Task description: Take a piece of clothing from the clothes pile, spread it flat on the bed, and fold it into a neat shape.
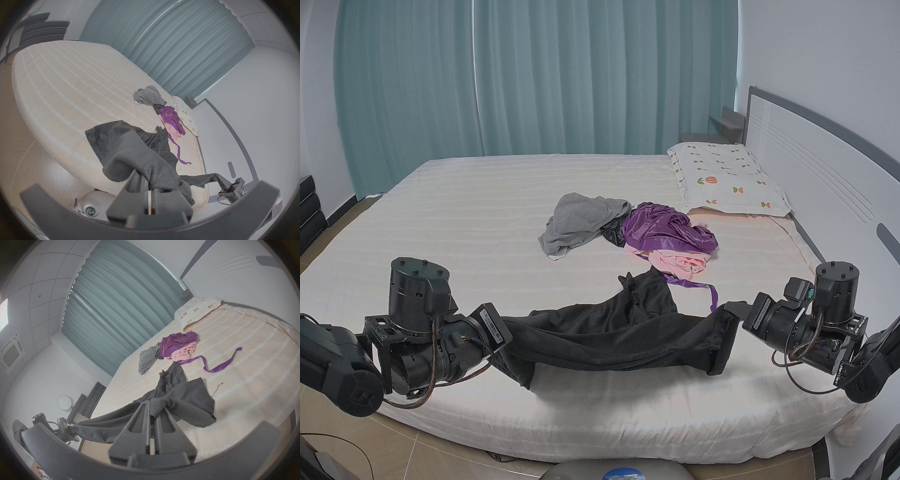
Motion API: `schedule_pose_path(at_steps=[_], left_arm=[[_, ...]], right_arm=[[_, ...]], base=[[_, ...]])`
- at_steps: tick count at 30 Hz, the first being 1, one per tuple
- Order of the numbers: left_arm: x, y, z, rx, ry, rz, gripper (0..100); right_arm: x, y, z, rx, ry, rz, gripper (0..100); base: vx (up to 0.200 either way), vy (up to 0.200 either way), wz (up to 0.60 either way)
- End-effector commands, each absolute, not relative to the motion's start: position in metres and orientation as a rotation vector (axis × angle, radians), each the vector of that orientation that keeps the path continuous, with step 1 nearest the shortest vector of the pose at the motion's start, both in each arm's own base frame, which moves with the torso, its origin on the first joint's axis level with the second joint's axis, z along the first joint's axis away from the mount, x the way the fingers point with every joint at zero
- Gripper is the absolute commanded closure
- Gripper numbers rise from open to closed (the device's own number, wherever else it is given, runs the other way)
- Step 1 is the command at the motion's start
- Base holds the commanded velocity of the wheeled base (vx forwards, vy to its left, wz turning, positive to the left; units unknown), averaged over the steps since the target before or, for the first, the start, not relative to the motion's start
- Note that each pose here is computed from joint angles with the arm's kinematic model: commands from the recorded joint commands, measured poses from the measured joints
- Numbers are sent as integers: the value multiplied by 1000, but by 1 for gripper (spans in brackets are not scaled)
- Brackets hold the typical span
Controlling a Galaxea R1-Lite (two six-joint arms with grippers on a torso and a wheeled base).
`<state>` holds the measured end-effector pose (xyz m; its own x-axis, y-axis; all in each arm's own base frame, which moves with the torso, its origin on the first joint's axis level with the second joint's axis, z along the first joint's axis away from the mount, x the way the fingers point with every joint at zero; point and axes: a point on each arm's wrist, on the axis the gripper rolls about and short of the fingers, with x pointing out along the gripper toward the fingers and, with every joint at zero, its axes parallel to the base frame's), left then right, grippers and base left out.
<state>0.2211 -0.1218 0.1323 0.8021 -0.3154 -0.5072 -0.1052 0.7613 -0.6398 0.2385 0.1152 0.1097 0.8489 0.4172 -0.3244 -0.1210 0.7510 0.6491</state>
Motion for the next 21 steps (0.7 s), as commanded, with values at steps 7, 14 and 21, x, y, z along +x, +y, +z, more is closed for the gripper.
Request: schedule_pose_path(at_steps=[7,14,21], left_arm=[[220,-121,136,-714,630,-129,100],[217,-119,139,-715,619,-135,100],[213,-119,142,-717,611,-149,100]], right_arm=[[239,120,113,654,449,291,100],[243,122,113,627,410,220,100],[242,126,111,589,391,173,100]], base=[[0,200,0],[0,200,0],[0,200,0]])
